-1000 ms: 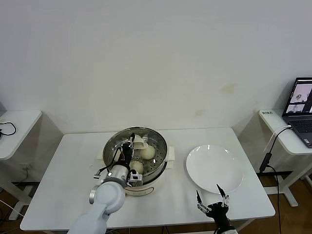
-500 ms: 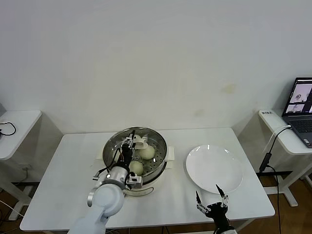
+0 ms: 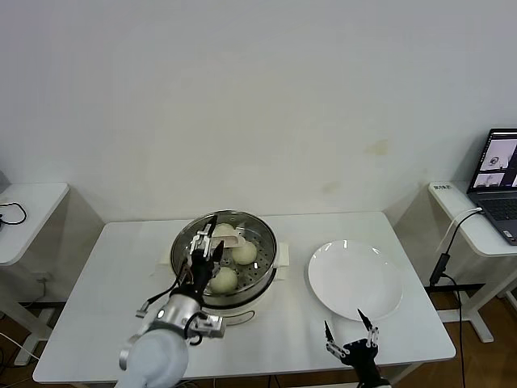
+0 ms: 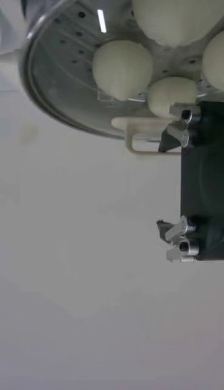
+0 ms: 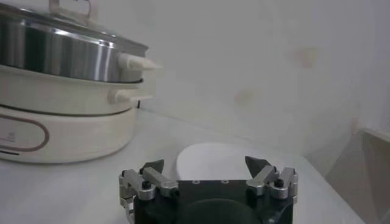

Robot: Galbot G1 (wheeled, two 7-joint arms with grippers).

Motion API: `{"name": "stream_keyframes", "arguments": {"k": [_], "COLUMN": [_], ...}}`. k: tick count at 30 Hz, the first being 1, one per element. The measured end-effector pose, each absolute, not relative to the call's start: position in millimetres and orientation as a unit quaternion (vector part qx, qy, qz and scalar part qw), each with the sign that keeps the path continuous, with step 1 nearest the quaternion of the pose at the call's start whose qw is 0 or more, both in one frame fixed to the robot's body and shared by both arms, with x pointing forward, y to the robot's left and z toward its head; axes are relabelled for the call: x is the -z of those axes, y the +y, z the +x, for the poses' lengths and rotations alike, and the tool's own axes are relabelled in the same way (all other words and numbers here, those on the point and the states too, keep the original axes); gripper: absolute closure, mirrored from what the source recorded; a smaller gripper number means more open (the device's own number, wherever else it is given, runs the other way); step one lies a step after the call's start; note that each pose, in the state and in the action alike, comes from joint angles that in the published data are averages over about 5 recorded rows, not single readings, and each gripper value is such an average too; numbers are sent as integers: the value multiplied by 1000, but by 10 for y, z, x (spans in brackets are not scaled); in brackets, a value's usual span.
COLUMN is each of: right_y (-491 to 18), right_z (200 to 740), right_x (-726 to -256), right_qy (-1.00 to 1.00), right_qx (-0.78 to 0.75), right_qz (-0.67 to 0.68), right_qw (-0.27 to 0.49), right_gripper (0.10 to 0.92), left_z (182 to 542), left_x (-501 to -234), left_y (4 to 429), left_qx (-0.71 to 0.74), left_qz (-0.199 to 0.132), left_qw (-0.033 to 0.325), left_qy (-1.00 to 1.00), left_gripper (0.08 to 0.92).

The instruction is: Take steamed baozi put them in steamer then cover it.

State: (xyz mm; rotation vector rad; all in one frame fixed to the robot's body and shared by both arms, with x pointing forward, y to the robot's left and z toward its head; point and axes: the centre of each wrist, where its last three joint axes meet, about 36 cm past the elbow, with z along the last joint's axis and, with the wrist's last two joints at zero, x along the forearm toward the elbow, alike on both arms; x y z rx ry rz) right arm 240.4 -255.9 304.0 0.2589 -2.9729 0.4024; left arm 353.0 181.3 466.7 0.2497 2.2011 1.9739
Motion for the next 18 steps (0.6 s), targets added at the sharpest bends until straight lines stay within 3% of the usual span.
{"name": "stream_keyframes", "arguments": {"k": [8,18], "right_y": [-2649,-2662], "right_z": [2370,2328], "right_x": [-3085,-3151], "right_qy": [-985,-985], "right_qx": [-138,-126], "right_qz": [89,98], "right_qw": [61,59], "right_gripper": [199,199], "left_z": [3001,2553], "left_x": [-4697,-4343], "left_y": [1961,2445], "left_qx": [-566,-309], "left_qz": [99,71], "left_qw": [87,30], "left_qy": [814,948], "left_gripper": [177,177]}}
